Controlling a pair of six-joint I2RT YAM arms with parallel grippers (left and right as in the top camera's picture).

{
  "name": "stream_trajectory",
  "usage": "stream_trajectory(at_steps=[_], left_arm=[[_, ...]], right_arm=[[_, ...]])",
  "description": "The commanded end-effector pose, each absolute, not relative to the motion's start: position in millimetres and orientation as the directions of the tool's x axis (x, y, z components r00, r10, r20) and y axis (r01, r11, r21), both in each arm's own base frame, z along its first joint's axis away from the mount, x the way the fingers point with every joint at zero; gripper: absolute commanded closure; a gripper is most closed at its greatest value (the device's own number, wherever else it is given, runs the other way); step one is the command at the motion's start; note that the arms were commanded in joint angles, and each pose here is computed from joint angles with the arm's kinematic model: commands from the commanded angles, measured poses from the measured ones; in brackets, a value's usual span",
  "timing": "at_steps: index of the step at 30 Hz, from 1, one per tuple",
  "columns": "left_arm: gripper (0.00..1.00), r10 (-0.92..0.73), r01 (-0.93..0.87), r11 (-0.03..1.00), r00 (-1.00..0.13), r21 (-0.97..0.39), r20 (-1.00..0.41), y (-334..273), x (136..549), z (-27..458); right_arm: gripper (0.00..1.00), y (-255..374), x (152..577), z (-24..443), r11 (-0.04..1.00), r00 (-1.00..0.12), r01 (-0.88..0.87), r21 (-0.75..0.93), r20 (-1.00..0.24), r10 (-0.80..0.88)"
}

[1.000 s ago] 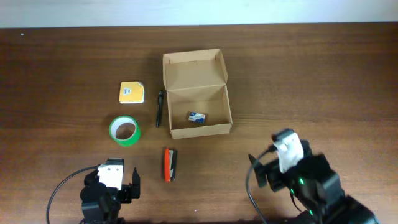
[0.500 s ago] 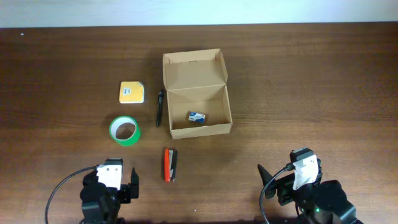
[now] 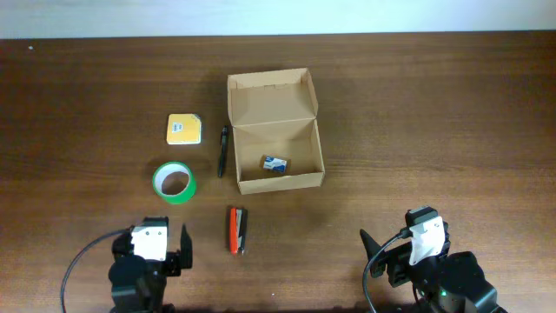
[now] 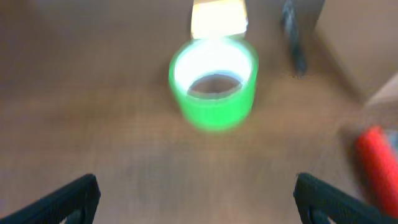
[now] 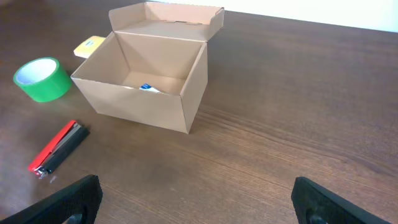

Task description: Pack container

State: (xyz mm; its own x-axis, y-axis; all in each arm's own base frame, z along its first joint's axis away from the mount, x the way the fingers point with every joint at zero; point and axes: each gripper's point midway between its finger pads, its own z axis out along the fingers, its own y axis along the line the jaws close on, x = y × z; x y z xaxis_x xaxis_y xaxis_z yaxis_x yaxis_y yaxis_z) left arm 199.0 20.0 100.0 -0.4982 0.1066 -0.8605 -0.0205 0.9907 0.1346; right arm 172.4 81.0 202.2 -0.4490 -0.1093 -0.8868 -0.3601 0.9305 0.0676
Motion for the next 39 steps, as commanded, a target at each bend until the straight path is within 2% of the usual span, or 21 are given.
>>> stream_trajectory(at_steps=[1, 5, 8, 21, 30, 35, 39], left_arm=[[0.00, 0.092, 0.059, 0.996, -0.450, 0.073, -0.888, 2, 203, 112], [0.00, 0.094, 0.122, 0.991, -0.409, 0.048, -0.908, -11, 201, 140], [0.00, 0.088, 0.138, 0.990, -0.420, 0.033, -0.903, -14, 198, 163], [0.01, 0.046, 0.345, 0.904, -0.665, -0.252, -0.745, -63, 203, 260], [0.01, -0.007, 0.278, 0.868, -0.821, -0.411, -0.571, -71, 215, 235], [0.00, 0.047, 0.204, 0.895, -0.928, -0.397, -0.370, -70, 207, 204], [0.00, 0.128, 0.217, 0.899, -0.961, -0.380, -0.247, -79, 205, 191]], right_arm=[[0.01, 77, 174, 201, 0.939, -0.447, -0.337, 0.067, -0.889, -0.097], [0.01, 77, 174, 201, 0.939, -0.447, -0.337, 0.067, -0.889, -0.097], [0.01, 77, 174, 201, 0.939, -0.447, -0.337, 0.067, -0.889, -0.097], [0.01, 77, 174, 201, 0.939, -0.447, -0.337, 0.067, -0.889, -0.097], [0.01, 77, 174, 201, 0.939, -0.448, -0.337, 0.067, -0.889, -0.098], [0.01, 77, 174, 201, 0.939, -0.447, -0.337, 0.067, -0.889, -0.097], [0.01, 77, 174, 201, 0.939, -0.448, -0.337, 0.067, -0.889, -0.098]])
